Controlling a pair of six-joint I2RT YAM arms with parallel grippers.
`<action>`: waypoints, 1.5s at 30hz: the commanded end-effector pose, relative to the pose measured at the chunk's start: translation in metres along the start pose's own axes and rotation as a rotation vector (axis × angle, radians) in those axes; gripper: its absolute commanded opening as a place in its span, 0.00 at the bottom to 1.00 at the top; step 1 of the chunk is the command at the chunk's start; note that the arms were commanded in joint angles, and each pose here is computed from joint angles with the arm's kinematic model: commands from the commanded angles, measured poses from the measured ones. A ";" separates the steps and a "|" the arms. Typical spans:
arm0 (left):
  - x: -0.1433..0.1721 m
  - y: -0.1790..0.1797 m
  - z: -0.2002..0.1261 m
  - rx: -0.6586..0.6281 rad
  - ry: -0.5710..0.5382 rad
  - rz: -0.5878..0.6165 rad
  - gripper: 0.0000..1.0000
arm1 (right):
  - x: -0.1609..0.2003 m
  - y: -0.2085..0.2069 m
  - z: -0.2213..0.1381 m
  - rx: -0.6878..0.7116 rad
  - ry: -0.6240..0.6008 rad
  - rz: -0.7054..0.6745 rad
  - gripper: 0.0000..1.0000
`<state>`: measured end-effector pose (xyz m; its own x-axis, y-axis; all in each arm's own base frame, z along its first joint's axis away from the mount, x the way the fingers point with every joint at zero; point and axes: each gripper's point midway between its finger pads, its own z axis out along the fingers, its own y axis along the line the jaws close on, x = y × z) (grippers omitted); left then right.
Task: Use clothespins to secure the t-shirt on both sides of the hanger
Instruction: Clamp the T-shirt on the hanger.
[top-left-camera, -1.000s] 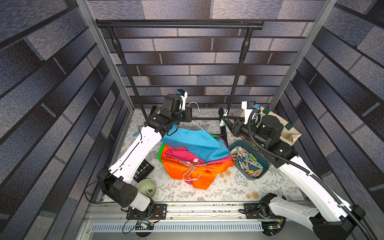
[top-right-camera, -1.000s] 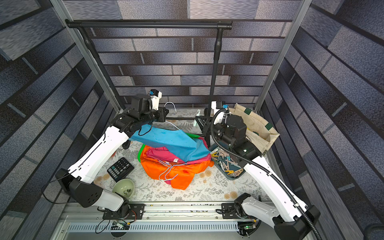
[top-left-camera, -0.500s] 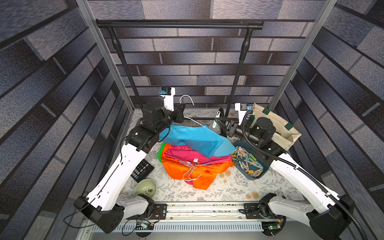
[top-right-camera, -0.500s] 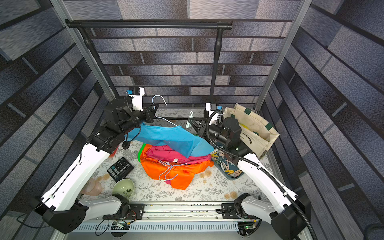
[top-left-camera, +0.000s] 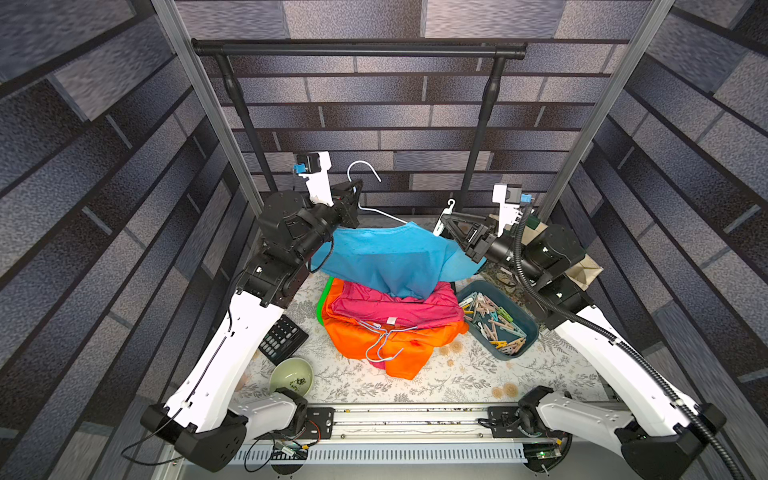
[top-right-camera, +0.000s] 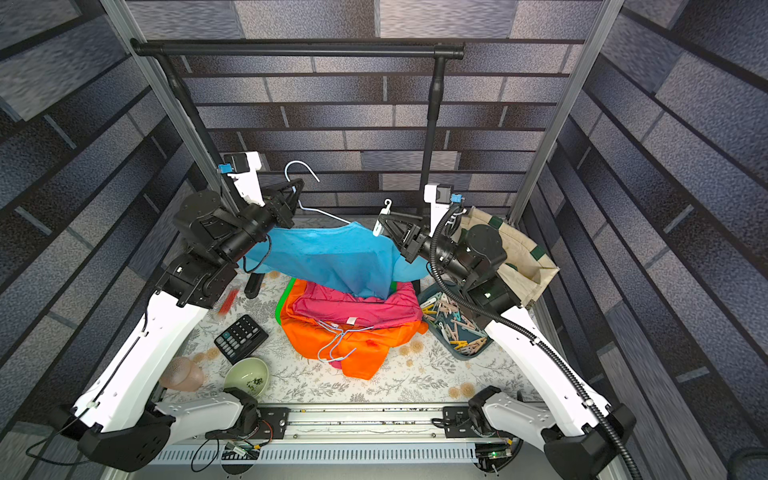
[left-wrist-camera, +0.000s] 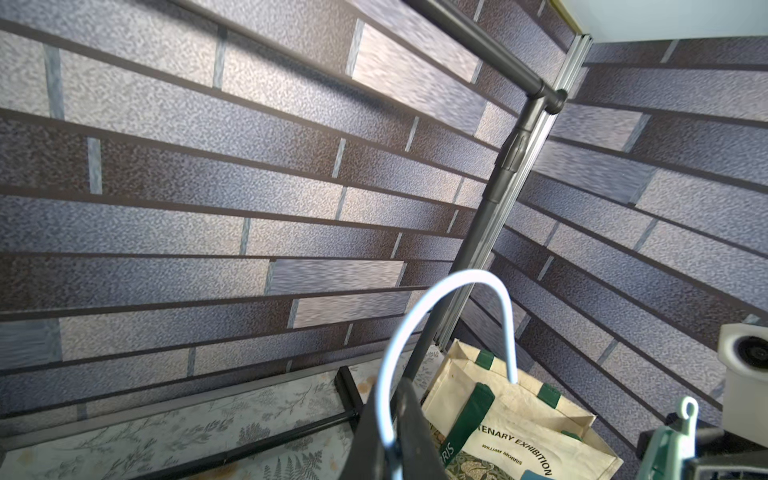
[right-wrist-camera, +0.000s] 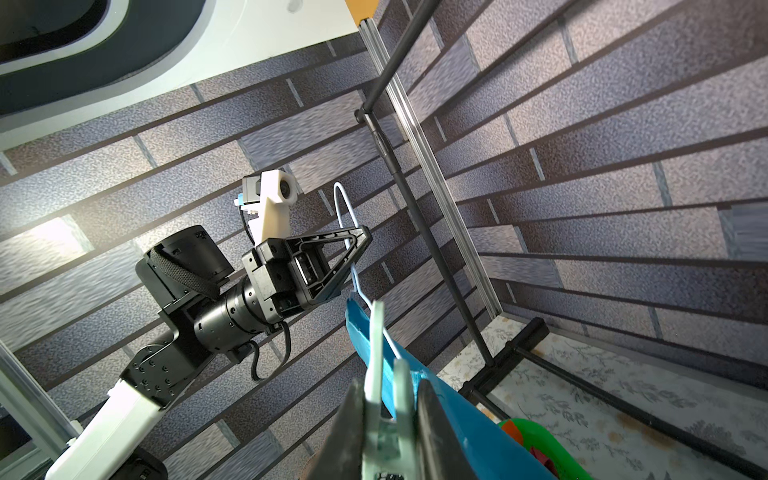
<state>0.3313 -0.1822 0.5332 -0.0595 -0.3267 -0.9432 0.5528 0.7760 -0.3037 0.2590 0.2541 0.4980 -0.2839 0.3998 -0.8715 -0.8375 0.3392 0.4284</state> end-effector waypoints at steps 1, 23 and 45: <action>-0.044 -0.024 -0.021 0.087 -0.121 -0.015 0.00 | -0.012 0.012 0.002 -0.036 0.002 -0.067 0.00; -0.044 -0.025 -0.023 0.100 -0.122 -0.056 0.00 | 0.030 -0.001 0.016 -0.113 0.129 -0.028 0.00; -0.096 0.054 -0.049 -0.554 -0.361 0.001 0.00 | 0.058 -0.101 -0.109 0.773 0.283 -0.136 0.45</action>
<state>0.3390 -0.1189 0.5614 0.1203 -0.4355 -0.8921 0.1925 0.8918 -0.4094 0.2677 0.1823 0.4332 -0.2652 0.2180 -0.9392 -0.5456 0.7692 0.3326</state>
